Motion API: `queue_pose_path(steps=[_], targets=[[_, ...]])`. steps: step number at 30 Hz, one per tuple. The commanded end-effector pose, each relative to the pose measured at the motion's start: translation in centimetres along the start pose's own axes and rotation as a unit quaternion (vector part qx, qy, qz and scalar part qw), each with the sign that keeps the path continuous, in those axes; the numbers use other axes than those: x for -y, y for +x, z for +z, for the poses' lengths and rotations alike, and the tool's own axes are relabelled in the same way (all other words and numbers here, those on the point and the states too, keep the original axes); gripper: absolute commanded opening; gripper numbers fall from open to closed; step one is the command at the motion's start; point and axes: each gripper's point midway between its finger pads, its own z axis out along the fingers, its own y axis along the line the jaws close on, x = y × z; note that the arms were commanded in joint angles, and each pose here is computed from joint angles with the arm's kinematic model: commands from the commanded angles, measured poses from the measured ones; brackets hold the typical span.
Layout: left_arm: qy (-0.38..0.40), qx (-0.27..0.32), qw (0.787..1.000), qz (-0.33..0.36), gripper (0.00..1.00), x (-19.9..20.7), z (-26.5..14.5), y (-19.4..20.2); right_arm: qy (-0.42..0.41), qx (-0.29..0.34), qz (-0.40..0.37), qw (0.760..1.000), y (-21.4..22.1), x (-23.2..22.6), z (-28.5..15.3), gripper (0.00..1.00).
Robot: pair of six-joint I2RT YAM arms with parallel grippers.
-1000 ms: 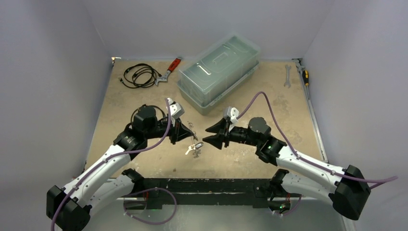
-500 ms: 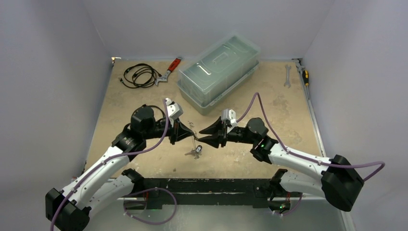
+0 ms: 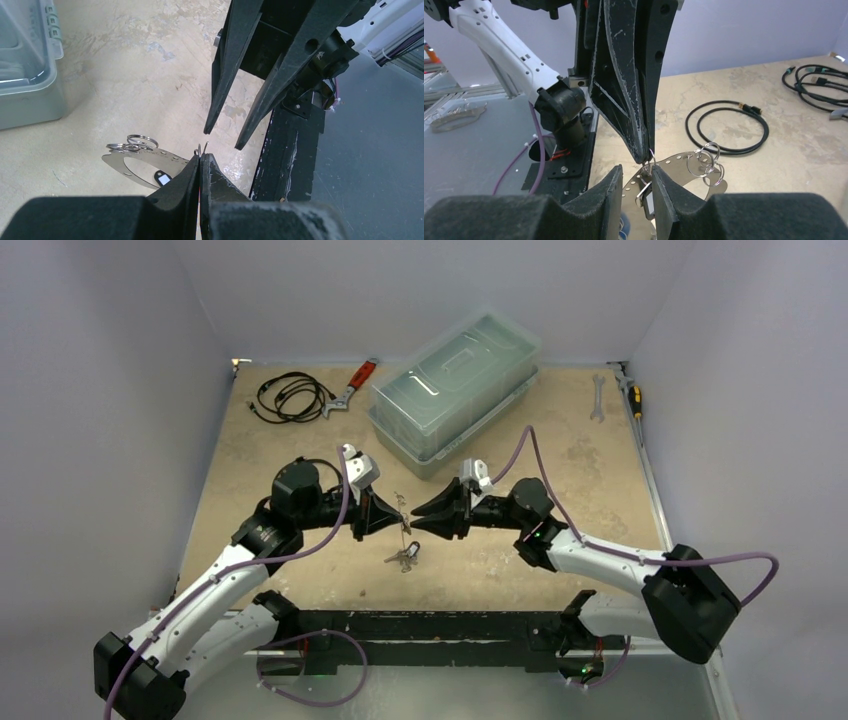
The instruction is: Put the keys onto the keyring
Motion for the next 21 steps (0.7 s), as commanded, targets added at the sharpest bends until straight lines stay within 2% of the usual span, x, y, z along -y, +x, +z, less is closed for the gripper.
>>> queue_pose_path(steps=[1, 12, 21], targets=[[0.019, 0.028, 0.999, 0.022, 0.0, 0.9, 0.0, -1.4, -0.04, 0.024, -0.019, 0.999, -2.1, -0.7, 0.9, 0.31], [0.02, 0.026, 0.999, 0.021, 0.0, 0.8, 0.1, -1.2, -0.039, 0.017, -0.006, 0.999, -1.5, 0.2, 1.7, 0.33], [0.02, 0.025, 0.999, 0.021, 0.0, 0.8, 0.1, -1.2, -0.009, 0.021, -0.005, 1.0, -1.3, 1.2, 1.3, 0.41]])
